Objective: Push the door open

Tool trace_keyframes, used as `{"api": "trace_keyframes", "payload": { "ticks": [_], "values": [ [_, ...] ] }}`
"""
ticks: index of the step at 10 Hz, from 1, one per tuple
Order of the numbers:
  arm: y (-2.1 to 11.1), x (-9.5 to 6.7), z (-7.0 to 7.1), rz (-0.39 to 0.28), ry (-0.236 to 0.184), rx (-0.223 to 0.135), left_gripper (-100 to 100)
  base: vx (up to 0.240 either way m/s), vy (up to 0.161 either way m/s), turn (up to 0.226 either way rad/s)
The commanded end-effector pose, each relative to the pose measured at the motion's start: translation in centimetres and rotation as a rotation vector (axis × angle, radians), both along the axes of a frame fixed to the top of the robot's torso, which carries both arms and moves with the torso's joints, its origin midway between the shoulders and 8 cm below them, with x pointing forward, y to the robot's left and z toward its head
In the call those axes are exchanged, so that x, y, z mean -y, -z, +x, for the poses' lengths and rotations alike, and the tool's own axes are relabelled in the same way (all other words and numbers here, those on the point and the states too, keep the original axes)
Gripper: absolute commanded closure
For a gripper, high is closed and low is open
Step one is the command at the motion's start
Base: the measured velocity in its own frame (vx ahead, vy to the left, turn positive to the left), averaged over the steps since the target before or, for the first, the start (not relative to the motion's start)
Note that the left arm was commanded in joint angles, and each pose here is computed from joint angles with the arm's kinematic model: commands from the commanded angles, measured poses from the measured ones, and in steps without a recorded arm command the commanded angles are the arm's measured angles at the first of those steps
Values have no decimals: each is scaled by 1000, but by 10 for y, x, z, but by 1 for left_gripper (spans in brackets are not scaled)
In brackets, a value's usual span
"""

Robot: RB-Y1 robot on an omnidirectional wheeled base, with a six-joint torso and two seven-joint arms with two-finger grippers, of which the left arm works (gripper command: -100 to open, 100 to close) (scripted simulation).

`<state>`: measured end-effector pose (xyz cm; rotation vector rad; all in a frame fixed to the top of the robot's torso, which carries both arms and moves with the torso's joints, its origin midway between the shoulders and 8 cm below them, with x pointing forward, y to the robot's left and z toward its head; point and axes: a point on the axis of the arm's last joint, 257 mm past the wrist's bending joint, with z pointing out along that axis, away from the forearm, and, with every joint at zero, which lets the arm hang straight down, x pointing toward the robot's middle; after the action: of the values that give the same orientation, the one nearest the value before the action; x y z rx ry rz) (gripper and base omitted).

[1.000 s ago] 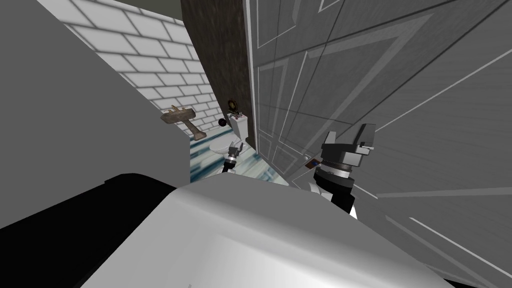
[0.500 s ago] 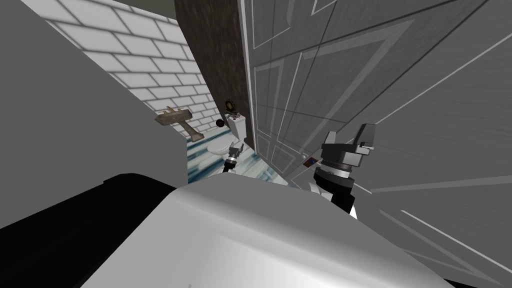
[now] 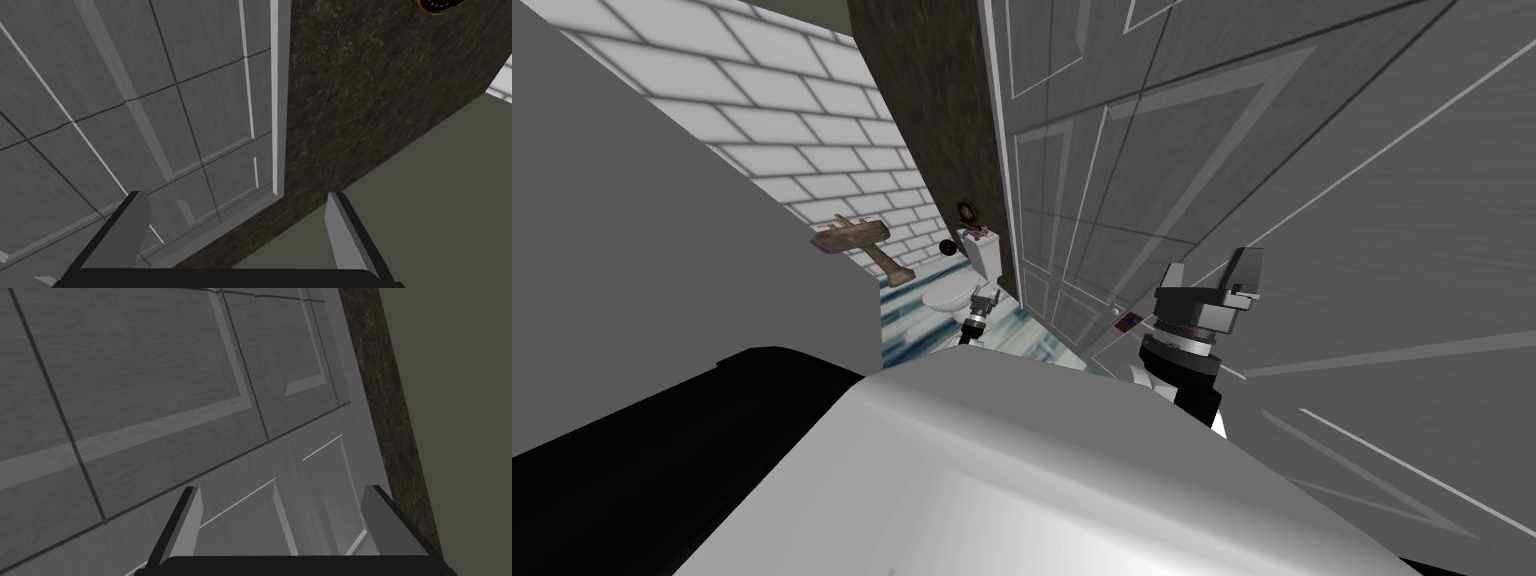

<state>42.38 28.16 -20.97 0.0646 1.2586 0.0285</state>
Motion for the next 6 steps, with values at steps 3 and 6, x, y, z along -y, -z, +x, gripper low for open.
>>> {"api": "trace_keyframes", "payload": {
  "ticks": [3, 6],
  "values": [
    [10, -1, 2, 75, -23, -14, -100, 1, -3, -69],
    [18, -1, 3, 135, -40, -25, -100, -3, -15, -66]
  ]
}}
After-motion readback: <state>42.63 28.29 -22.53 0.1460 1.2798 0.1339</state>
